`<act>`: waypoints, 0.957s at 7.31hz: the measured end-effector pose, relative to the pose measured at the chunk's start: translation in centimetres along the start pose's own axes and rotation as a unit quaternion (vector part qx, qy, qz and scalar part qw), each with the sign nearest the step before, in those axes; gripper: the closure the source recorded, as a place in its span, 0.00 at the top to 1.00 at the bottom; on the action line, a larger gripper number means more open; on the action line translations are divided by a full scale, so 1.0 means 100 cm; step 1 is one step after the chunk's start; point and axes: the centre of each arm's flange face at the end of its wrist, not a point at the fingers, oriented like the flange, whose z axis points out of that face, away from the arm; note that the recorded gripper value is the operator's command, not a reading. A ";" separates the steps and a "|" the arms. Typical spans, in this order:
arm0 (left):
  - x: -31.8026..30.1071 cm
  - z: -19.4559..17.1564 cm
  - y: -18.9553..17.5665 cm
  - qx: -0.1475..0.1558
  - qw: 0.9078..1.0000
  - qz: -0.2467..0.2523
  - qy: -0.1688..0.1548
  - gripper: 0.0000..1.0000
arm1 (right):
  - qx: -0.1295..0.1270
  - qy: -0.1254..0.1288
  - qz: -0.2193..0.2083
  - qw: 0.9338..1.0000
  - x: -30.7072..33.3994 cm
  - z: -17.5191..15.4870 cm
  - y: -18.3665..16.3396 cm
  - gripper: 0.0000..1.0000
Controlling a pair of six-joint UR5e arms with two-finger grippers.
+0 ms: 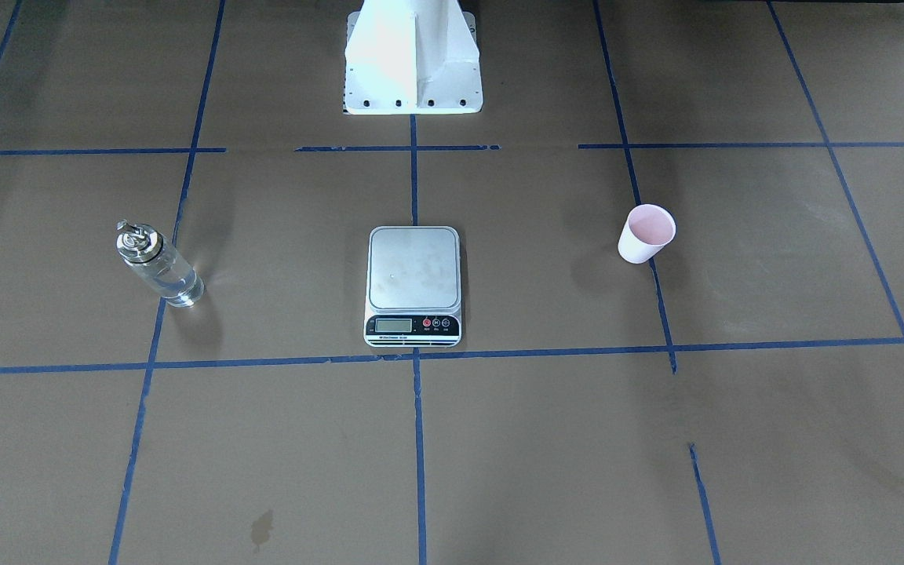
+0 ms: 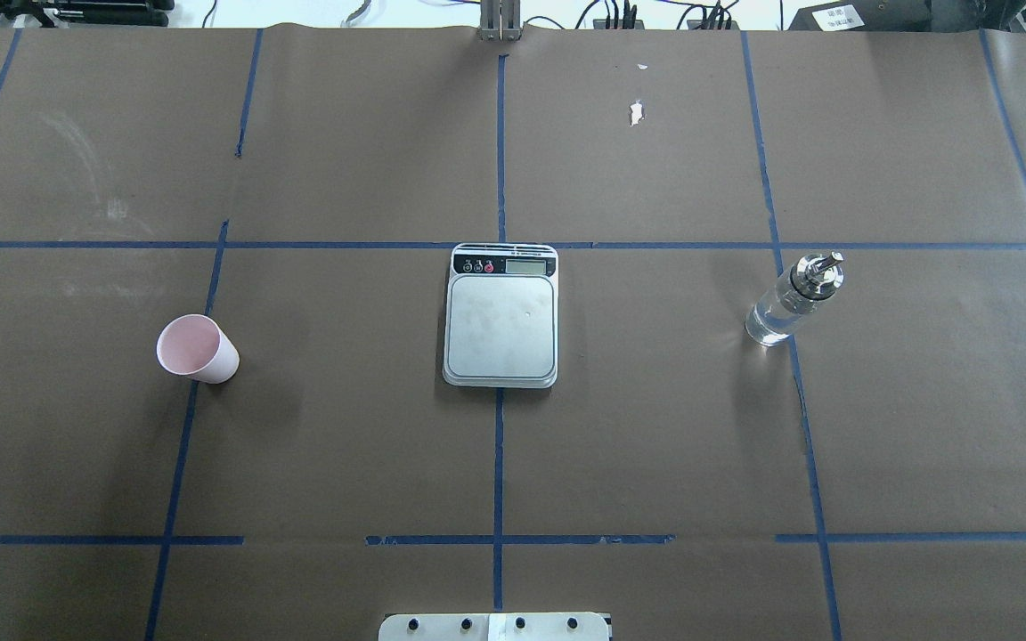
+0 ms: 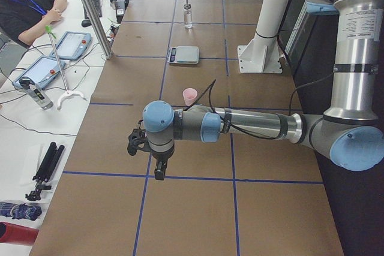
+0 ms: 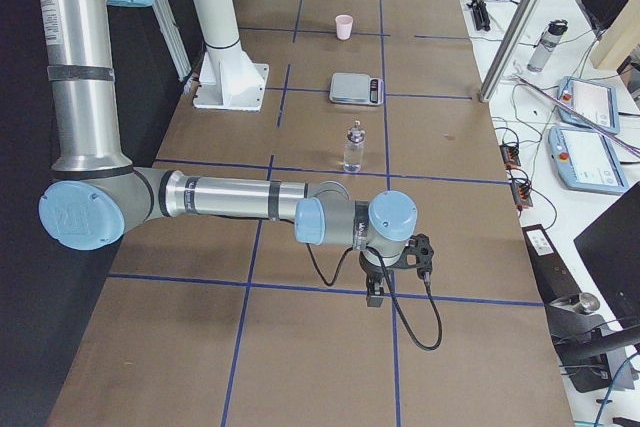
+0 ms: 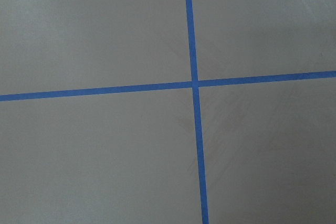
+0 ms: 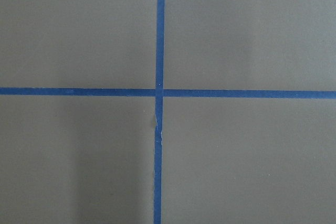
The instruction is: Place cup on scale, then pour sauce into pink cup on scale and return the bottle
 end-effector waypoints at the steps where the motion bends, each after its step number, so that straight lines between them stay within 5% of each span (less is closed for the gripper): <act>1: 0.000 0.000 0.000 0.000 1.000 0.000 0.000 1.00 | 0.003 0.001 -0.003 1.000 -0.001 -0.001 -0.001 1.00; 5: 0.008 -0.008 -0.007 0.009 1.000 0.007 -0.001 1.00 | 0.013 0.002 -0.012 1.000 -0.003 -0.003 -0.002 1.00; 7: 0.053 -0.051 -0.012 0.048 0.998 0.047 -0.003 1.00 | 0.014 0.000 -0.012 1.000 -0.004 -0.004 -0.002 1.00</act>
